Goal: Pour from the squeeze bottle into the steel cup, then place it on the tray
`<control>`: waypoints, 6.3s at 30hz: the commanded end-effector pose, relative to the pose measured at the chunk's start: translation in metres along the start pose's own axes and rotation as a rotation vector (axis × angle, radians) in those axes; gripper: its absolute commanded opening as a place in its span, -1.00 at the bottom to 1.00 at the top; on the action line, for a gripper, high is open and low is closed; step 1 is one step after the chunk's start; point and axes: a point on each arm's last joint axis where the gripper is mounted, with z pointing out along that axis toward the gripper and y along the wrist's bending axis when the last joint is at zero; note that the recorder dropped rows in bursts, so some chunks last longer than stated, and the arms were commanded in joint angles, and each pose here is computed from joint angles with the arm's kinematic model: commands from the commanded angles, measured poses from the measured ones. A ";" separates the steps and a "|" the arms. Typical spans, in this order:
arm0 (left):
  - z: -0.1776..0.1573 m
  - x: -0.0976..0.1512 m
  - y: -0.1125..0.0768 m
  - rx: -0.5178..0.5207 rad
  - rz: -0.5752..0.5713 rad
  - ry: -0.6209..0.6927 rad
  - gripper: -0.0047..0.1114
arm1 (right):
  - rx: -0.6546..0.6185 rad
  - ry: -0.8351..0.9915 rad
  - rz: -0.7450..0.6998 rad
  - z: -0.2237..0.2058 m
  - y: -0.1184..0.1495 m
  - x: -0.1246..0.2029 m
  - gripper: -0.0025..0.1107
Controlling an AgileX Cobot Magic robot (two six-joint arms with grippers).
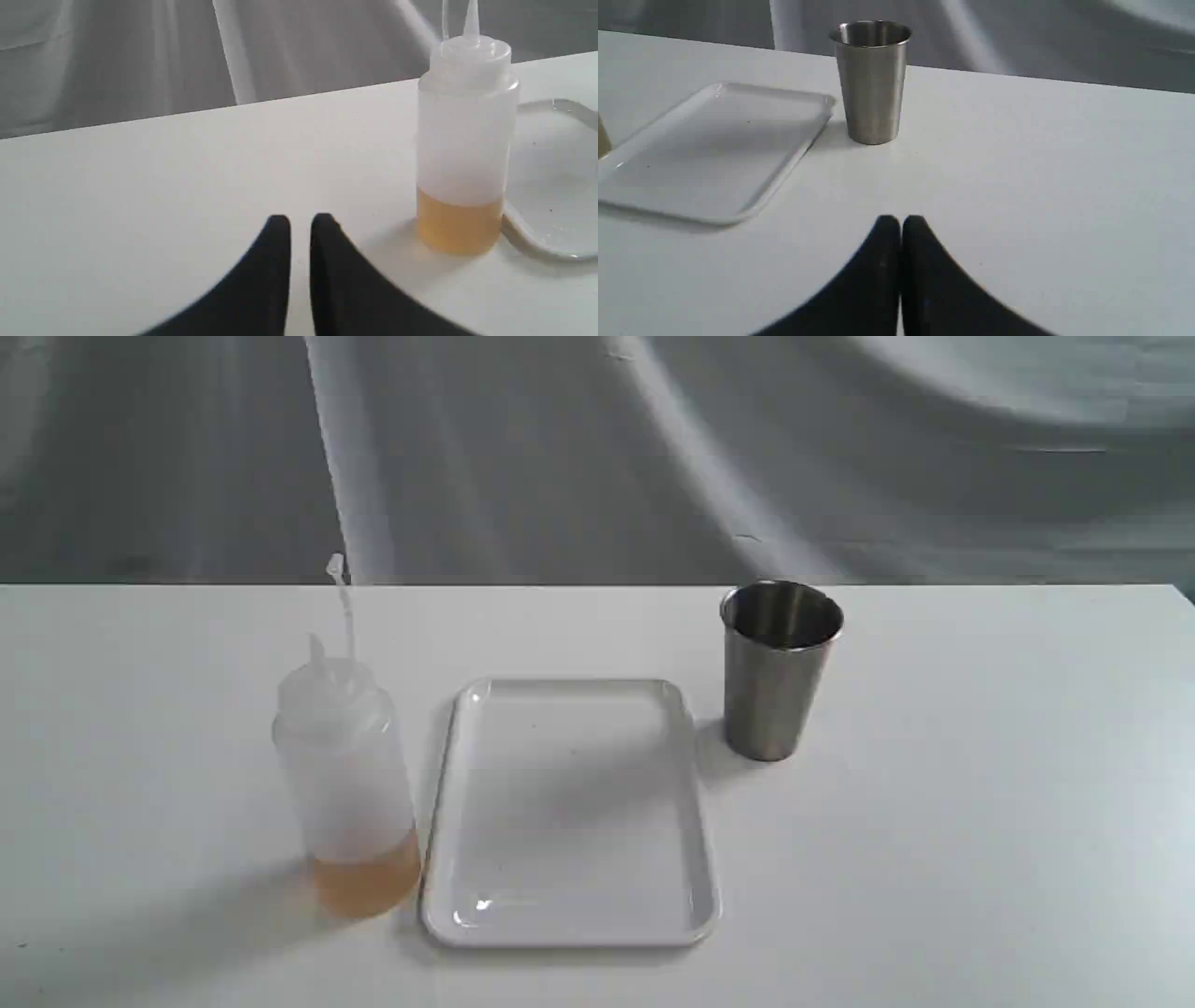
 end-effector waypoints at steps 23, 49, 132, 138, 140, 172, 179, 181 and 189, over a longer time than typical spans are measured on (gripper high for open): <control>0.000 0.001 0.000 0.002 -0.001 -0.007 -0.78 | 0.026 0.095 0.060 -0.011 -0.003 -0.100 -0.96; 0.000 0.001 0.000 0.002 -0.001 -0.007 -0.78 | -0.361 0.115 -0.116 0.124 0.100 -0.223 -0.96; 0.000 0.001 0.000 0.002 -0.001 -0.007 -0.78 | -0.564 0.317 -0.115 0.271 0.254 -0.006 0.78; 0.000 0.001 0.000 0.002 -0.001 -0.007 -0.78 | -0.558 0.294 -0.124 0.275 0.254 -0.001 0.78; 0.000 0.001 0.000 0.002 -0.001 -0.007 -0.78 | -0.549 0.294 -0.118 0.279 0.254 -0.004 0.78; 0.000 0.001 0.000 0.002 -0.001 -0.007 -0.78 | -0.543 0.291 -0.109 0.352 0.290 -0.013 0.78; 0.000 0.001 0.000 0.002 -0.001 -0.007 -0.78 | -0.543 0.295 -0.110 0.352 0.290 -0.012 0.69; 0.000 0.001 0.000 0.002 -0.001 -0.007 -0.78 | -0.543 0.295 -0.110 0.352 0.290 -0.012 0.62; 0.000 0.001 0.000 0.002 -0.001 -0.007 -0.78 | -0.544 0.304 -0.107 0.351 0.291 -0.011 0.02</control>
